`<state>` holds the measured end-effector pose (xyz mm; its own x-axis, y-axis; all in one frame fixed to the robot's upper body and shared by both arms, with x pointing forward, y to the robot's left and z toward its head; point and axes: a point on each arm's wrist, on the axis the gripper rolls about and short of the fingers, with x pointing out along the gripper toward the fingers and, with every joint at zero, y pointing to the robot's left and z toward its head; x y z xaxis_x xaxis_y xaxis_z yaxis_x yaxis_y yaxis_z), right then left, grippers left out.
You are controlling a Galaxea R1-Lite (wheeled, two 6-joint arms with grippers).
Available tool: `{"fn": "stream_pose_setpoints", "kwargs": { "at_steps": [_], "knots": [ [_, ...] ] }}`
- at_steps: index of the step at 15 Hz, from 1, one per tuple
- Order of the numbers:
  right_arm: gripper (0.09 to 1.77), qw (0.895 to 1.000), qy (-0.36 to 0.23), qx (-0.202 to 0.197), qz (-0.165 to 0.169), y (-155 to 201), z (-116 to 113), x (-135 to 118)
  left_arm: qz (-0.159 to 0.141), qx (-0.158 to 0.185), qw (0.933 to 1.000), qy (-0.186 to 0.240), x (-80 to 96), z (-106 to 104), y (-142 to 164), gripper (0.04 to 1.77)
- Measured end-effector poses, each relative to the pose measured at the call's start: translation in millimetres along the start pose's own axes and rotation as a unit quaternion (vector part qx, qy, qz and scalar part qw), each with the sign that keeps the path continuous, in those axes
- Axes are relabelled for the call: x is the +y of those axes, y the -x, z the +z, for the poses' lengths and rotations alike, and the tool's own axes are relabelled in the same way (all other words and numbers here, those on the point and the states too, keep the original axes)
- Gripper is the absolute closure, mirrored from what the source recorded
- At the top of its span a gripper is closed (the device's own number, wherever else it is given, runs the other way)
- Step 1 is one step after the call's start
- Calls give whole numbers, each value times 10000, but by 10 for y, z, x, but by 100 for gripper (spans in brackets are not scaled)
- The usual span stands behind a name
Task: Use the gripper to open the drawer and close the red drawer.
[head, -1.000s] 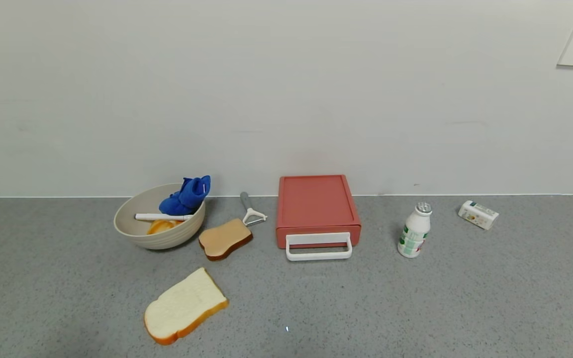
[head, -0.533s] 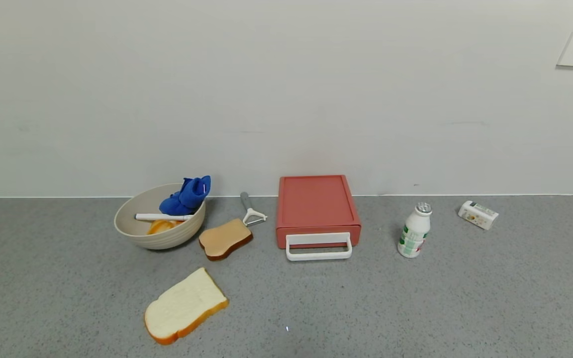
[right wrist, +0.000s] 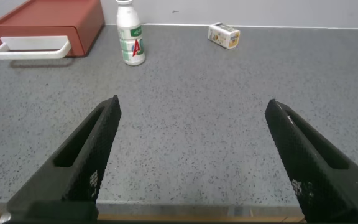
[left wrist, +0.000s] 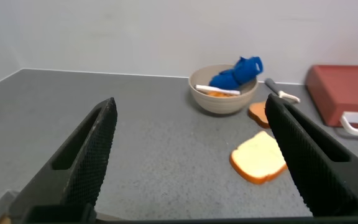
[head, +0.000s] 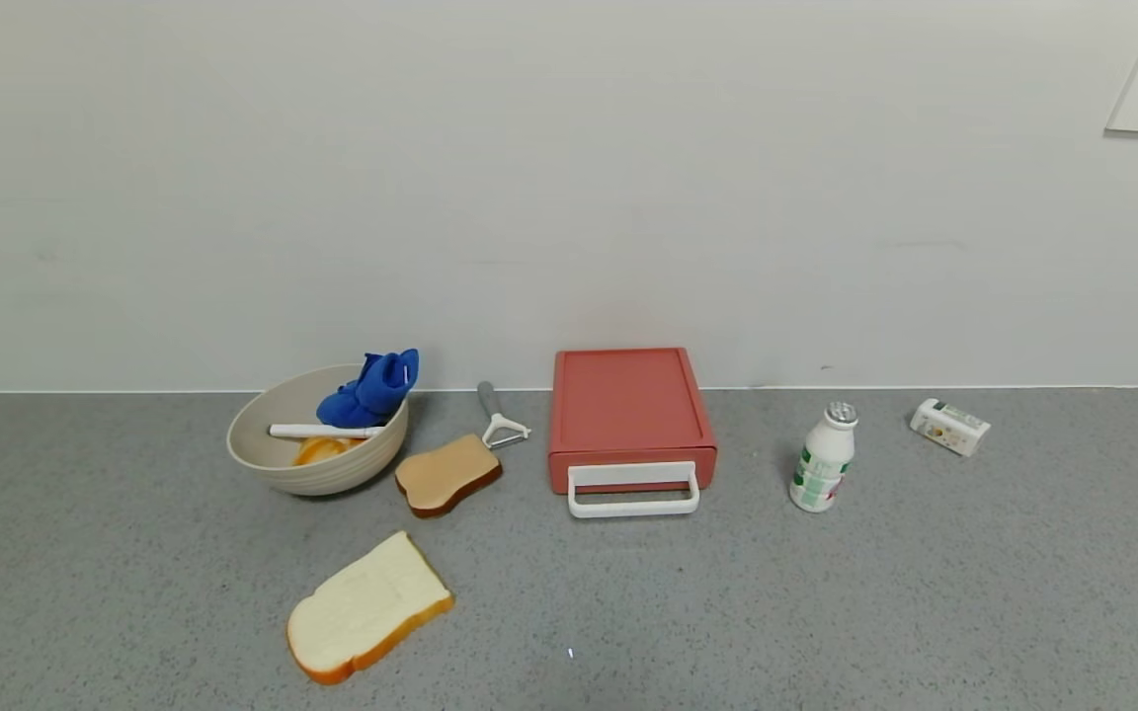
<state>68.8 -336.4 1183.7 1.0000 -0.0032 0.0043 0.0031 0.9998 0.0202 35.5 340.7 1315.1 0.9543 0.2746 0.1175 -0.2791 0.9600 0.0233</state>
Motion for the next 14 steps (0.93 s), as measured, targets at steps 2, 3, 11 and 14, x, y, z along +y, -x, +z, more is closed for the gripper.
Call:
{"fn": "stream_pose_setpoints", "kwargs": {
  "at_steps": [2, 3, 11, 14],
  "knots": [
    [15, 10000, 0, -3, 0, 0, 0, 0, -395, -74, 9992, 1, -14, -180, 68, 9],
    [15, 10000, 1, -1, 0, 0, -1, 0, -625, -85, 9980, -5, -25, -297, 94, 9],
    [15, 10000, 1, -8, 7, -1, 0, 0, -1274, -22, 9918, -119, -177, -1178, -138, 9],
    [15, 10000, 3, -4, 4, -1, -1, 0, -1317, 186, 9910, -170, -187, -1274, -150, 9]
  ]
}}
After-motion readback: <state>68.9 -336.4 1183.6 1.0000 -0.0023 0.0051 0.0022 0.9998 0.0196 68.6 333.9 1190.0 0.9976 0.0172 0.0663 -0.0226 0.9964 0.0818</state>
